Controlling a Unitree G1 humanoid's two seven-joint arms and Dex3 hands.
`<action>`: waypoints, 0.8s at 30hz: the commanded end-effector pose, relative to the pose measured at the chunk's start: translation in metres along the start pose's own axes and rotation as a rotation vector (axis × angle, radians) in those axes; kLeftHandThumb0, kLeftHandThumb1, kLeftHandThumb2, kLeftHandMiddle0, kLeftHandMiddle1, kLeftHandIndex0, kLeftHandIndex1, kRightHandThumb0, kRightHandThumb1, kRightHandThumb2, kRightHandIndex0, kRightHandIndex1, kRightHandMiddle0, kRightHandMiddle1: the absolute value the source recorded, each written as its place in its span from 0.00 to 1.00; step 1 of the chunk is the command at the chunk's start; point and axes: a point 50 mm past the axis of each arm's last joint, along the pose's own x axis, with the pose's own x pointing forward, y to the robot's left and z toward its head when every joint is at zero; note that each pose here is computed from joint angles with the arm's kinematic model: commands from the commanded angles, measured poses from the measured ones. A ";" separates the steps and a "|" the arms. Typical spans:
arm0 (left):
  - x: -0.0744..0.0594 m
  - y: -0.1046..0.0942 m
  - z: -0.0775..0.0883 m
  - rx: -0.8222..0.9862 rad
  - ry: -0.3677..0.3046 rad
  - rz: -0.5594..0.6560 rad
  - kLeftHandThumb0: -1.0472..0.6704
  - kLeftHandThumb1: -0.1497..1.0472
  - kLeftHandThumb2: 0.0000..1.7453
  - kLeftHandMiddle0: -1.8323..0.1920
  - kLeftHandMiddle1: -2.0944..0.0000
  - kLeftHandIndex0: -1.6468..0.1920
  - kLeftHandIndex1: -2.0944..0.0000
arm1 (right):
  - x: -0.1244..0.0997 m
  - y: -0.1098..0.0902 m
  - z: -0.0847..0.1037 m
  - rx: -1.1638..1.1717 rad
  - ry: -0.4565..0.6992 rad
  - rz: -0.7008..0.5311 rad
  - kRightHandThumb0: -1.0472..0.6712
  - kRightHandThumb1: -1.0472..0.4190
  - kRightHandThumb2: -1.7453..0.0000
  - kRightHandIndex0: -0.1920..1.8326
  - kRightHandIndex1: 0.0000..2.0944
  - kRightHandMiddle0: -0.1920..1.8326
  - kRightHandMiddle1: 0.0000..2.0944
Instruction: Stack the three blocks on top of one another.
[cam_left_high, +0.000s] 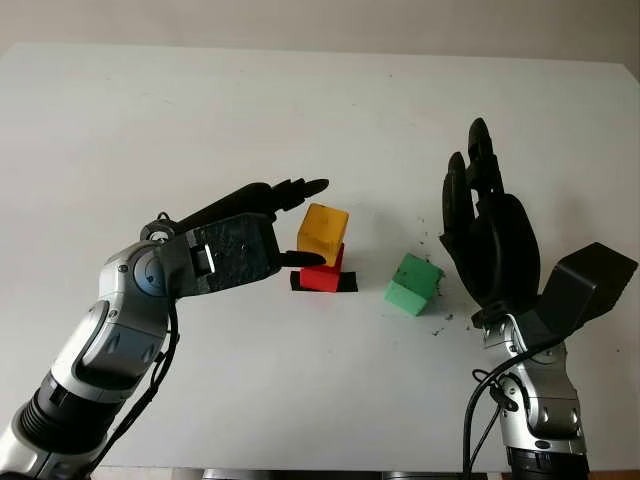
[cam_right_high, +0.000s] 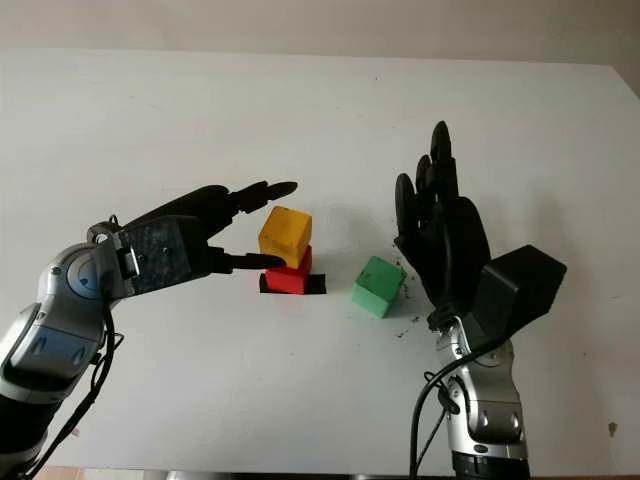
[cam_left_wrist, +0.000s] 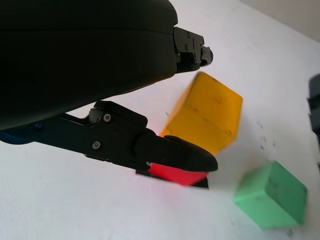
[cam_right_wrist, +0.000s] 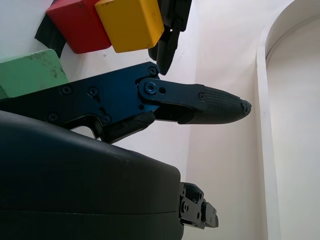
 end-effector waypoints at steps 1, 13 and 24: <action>-0.005 0.001 0.004 -0.011 -0.033 -0.011 0.21 1.00 0.05 0.99 0.98 0.95 0.98 | -0.001 -0.002 0.003 -0.009 -0.014 0.001 0.20 0.00 0.70 0.00 0.00 0.00 0.00; -0.028 0.014 0.013 -0.124 -0.061 -0.066 0.18 1.00 0.06 1.00 0.99 0.98 0.98 | -0.001 -0.002 0.003 -0.016 -0.022 0.001 0.21 0.00 0.69 0.00 0.00 0.00 0.00; -0.039 0.051 -0.009 -0.211 -0.024 0.317 0.14 1.00 0.20 1.00 1.00 1.00 1.00 | 0.007 -0.010 0.011 -0.033 -0.045 0.007 0.21 0.00 0.71 0.00 0.00 0.00 0.00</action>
